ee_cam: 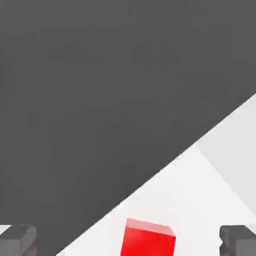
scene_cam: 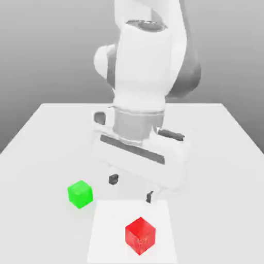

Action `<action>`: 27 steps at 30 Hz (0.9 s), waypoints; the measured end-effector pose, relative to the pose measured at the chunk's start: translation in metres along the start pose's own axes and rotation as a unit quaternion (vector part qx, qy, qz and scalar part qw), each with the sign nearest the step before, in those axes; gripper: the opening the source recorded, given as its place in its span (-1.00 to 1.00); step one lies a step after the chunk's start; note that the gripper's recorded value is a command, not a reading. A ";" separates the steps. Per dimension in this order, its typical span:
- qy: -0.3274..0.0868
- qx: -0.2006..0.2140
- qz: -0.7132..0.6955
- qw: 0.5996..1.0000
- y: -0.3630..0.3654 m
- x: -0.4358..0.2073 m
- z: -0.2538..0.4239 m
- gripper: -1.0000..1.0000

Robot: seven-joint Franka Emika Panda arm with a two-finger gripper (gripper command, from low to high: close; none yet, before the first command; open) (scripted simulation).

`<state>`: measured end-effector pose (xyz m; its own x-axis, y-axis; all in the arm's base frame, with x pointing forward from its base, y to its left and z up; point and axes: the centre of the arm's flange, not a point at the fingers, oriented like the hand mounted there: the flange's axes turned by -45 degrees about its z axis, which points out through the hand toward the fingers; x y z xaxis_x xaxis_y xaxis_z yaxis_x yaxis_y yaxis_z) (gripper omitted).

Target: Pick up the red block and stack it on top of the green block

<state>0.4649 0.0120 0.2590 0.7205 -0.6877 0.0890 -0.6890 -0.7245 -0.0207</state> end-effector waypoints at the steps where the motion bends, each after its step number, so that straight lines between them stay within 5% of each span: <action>1: -0.015 -0.004 0.015 1.000 0.002 -0.007 0.016 0.00; 7: -0.043 -0.011 0.045 0.998 0.007 -0.024 0.094 0.00; 8: -0.044 -0.012 0.045 0.998 0.008 -0.026 0.105 -1.00; 20: -0.043 -0.011 0.046 0.998 0.007 -0.021 0.057 -1.00; 27: -0.044 -0.023 0.206 0.977 0.123 0.004 0.023 -1.00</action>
<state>0.3850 -0.0810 0.2339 0.3842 -0.9232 -0.0033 -0.9232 -0.3842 0.0091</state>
